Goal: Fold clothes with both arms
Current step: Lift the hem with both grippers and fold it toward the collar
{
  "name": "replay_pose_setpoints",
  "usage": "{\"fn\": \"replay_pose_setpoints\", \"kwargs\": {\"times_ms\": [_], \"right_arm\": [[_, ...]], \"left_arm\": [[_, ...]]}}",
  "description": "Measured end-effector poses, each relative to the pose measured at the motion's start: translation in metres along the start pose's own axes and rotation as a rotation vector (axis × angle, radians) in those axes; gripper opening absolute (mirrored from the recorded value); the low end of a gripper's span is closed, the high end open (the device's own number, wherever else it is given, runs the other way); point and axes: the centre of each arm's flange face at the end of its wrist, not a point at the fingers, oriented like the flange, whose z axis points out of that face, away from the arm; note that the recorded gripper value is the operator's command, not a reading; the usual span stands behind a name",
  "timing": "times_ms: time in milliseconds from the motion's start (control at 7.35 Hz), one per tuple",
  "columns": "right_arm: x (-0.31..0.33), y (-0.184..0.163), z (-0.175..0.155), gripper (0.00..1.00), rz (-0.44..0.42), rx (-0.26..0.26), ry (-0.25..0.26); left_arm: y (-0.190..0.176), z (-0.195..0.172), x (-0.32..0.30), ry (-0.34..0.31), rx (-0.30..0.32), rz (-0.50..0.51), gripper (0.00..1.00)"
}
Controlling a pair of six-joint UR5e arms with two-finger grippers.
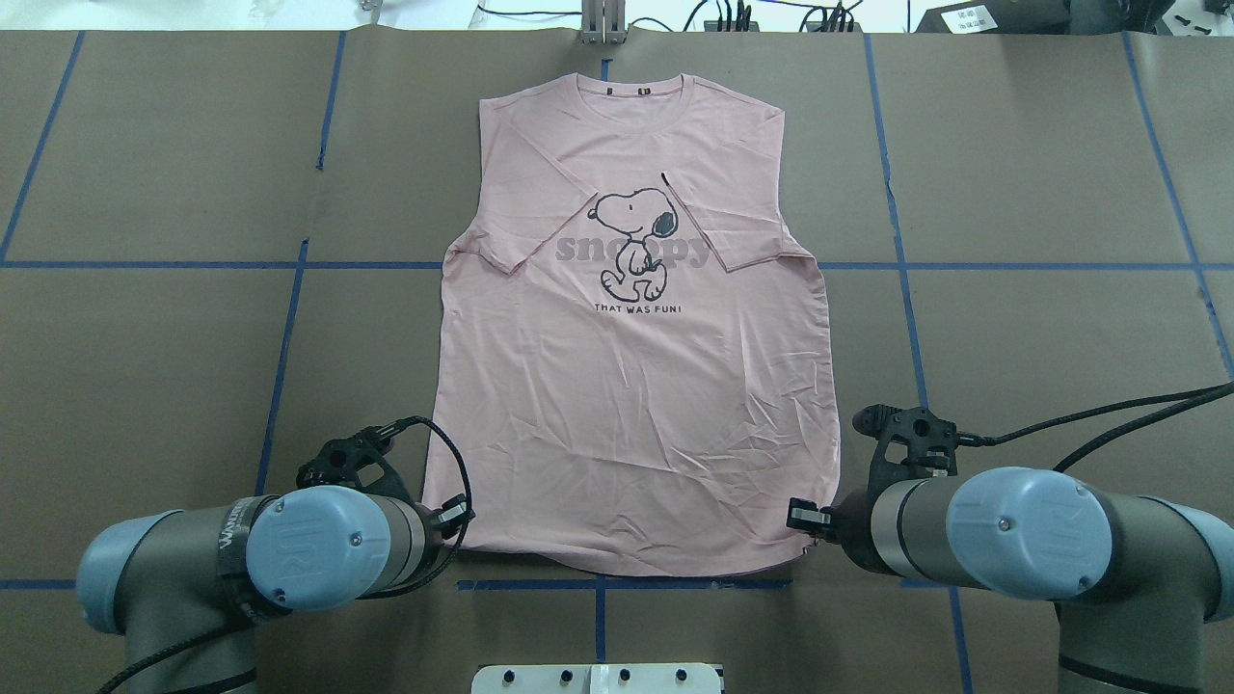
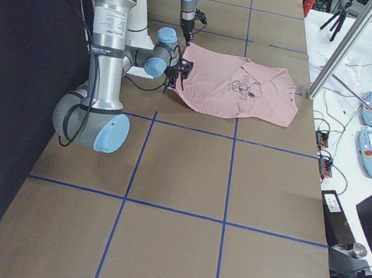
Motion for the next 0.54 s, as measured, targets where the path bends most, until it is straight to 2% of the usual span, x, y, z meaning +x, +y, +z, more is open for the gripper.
{"fn": "replay_pose_setpoints", "kwargs": {"times_ms": [272, 544], "right_arm": [[0.01, 0.002, -0.027, 0.0, 0.005, -0.047, -0.018], [0.021, 0.02, -0.056, 0.0, -0.01, -0.117, -0.033]], "left_arm": [[0.015, -0.027, -0.006, -0.021, -0.013, 0.038, 0.0], [0.051, -0.067, -0.022, -0.045, -0.061, 0.093, 0.0]]}}
